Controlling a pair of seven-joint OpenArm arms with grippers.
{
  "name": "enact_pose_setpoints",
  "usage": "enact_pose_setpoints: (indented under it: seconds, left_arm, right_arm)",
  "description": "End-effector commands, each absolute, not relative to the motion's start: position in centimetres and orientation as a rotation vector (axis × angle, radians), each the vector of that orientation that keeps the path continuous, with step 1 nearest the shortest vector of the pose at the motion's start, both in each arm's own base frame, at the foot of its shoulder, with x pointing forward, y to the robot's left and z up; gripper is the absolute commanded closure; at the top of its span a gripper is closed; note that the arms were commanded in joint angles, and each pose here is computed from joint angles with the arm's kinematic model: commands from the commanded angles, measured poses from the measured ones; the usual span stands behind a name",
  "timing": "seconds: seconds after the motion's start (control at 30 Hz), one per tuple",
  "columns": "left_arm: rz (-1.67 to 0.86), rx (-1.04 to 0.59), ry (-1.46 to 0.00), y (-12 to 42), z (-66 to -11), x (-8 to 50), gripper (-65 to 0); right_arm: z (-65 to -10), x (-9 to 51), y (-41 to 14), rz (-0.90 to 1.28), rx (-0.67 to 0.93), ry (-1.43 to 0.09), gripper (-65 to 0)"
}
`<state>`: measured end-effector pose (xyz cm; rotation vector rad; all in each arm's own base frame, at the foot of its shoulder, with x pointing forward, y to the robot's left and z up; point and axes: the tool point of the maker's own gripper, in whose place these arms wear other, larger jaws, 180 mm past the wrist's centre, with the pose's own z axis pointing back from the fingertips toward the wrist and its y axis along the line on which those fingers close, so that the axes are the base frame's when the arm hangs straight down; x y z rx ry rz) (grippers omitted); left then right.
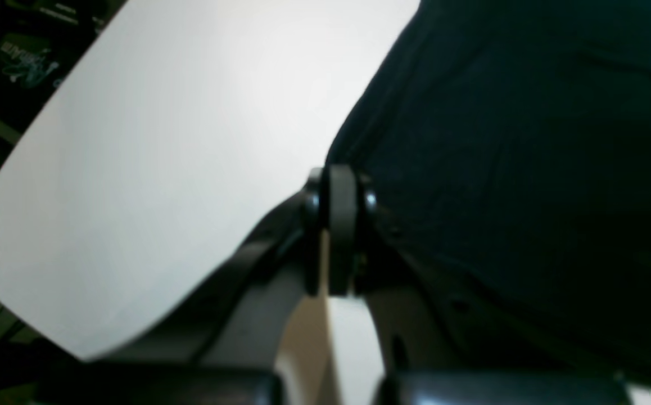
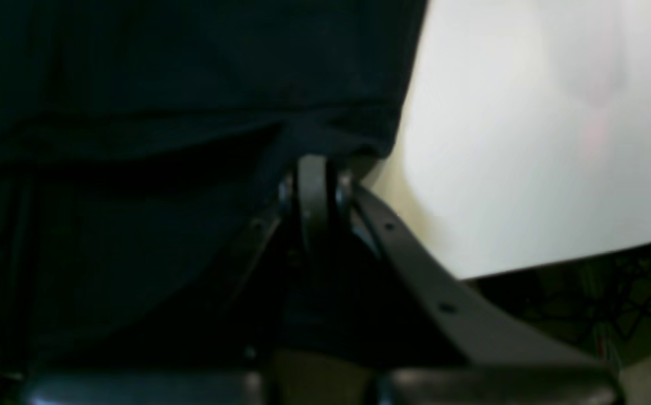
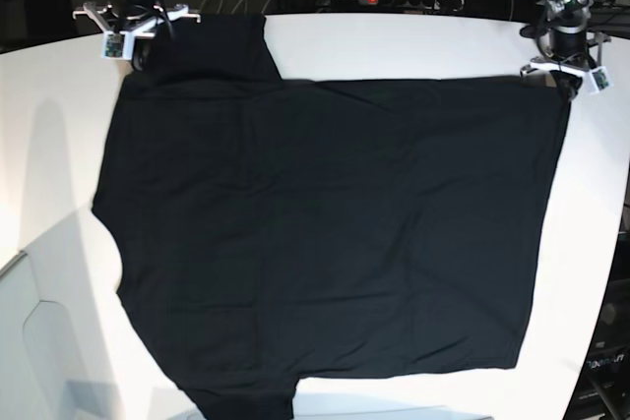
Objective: Fold the T-shirt properly
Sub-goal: 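Lift the shoulder edge and pull it across the shirt body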
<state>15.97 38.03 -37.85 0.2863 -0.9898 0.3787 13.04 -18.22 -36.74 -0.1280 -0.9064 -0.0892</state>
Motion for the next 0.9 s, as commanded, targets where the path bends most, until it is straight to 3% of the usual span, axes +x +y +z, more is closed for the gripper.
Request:
enact_pose_setpoints:
  seconds: [0.0, 0.33, 0.87]
  left_arm:
    - [0.364, 0.307, -1.033, 38.6, -36.5, 16.4, -0.1]
    - [0.364, 0.308, -1.042, 38.7, -36.4, 16.9, -0.1]
    - [0.392, 0.275, -1.235, 38.7, -32.3, 24.1, -0.1]
  right_arm:
    - [-35.7, 13.5, -18.1, -0.074, -0.126, -0.954, 0.0]
    - [-33.4, 15.8, -18.0, -0.068, -0.126, -1.105, 0.0]
    - [-28.8, 23.5, -18.2, -0.078, -0.127, -1.342, 0.0]
